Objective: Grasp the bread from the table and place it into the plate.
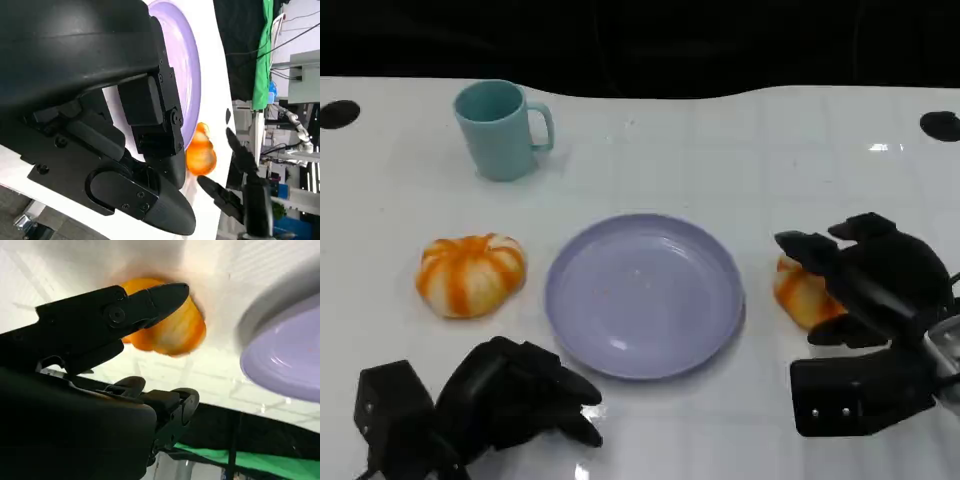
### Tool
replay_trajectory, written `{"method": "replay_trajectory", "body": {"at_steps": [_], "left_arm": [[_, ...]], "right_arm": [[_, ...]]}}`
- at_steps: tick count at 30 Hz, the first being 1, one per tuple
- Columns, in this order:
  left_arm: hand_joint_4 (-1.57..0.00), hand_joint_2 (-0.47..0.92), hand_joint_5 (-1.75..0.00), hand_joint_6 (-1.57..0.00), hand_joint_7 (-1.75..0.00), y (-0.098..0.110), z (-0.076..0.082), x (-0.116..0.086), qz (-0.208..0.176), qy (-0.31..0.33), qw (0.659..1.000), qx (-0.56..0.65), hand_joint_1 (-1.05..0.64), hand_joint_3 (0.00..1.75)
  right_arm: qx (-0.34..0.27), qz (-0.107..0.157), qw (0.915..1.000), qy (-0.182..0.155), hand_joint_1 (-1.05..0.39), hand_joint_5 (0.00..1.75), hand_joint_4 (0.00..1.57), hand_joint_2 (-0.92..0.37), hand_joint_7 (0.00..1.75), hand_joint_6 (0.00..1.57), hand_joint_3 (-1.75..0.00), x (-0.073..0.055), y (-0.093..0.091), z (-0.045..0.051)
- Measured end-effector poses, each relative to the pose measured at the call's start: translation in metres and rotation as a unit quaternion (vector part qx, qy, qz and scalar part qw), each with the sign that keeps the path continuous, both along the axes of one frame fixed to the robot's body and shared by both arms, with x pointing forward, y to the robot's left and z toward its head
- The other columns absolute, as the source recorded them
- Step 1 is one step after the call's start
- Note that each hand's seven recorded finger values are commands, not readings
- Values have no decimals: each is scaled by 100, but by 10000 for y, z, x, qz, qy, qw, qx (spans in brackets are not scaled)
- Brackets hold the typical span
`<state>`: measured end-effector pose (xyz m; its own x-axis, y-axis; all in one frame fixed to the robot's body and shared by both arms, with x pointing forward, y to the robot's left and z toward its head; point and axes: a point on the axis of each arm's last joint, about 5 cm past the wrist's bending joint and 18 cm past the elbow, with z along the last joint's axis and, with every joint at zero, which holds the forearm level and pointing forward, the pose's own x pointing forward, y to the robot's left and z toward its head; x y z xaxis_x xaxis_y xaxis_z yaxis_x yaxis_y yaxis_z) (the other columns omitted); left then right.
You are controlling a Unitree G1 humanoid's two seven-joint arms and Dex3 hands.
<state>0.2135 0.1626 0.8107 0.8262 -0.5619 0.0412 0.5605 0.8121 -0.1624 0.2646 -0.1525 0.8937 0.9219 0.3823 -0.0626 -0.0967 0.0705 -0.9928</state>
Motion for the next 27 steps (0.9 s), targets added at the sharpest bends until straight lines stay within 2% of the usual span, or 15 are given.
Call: {"method": "replay_trajectory", "body": {"at_steps": [3,8,19,20,22,23,24,25,26,27], "left_arm": [[-148,82,-38,-154,0,-2,1,1,-3,-9,10000,0,-105,0],[-149,82,-38,-155,-1,-2,13,3,-5,-57,10000,4,-105,0],[-148,83,-39,-155,-1,11,-1,-28,12,-33,10000,12,-105,0],[-148,82,-39,-155,-1,11,-1,-28,11,-33,10000,12,-105,0],[-148,82,-39,-155,-1,11,0,-27,13,-31,10000,7,-105,0],[-148,82,-39,-155,-1,11,2,-26,13,-28,10000,3,-105,0],[-148,82,-39,-155,-1,11,3,-23,11,-16,10000,-2,-105,0],[-148,82,-39,-155,-1,11,4,-22,9,-12,10000,-3,-105,0],[-148,82,-39,-155,-1,11,6,-21,7,-15,10000,-4,-105,0],[-148,82,-39,-155,-1,11,9,-20,6,-22,10000,-3,-105,0]], "right_arm": [[-62,-57,9999,111,-73,38,15,-86,0,27,0,15,5,-65],[-119,-231,9993,256,-68,31,21,-87,0,27,0,66,0,-122],[-75,-483,9977,474,-57,23,33,-92,2,34,-2,114,-20,-215],[-45,-500,9976,479,-50,24,41,-92,4,40,-1,115,-25,-221],[24,-501,9977,448,-44,22,52,-92,3,47,-1,115,-33,-236],[59,-494,9979,419,-39,26,63,-91,5,53,-1,113,-36,-243],[95,-490,9980,392,-31,62,69,-91,5,63,-1,113,-39,-248],[131,-474,9982,335,-27,90,66,-90,4,69,-1,113,-42,-255],[186,-445,9986,234,-21,124,70,-91,7,83,-2,112,-46,-265],[256,-418,9988,92,-17,142,76,-92,8,97,-7,109,-51,-276]]}}
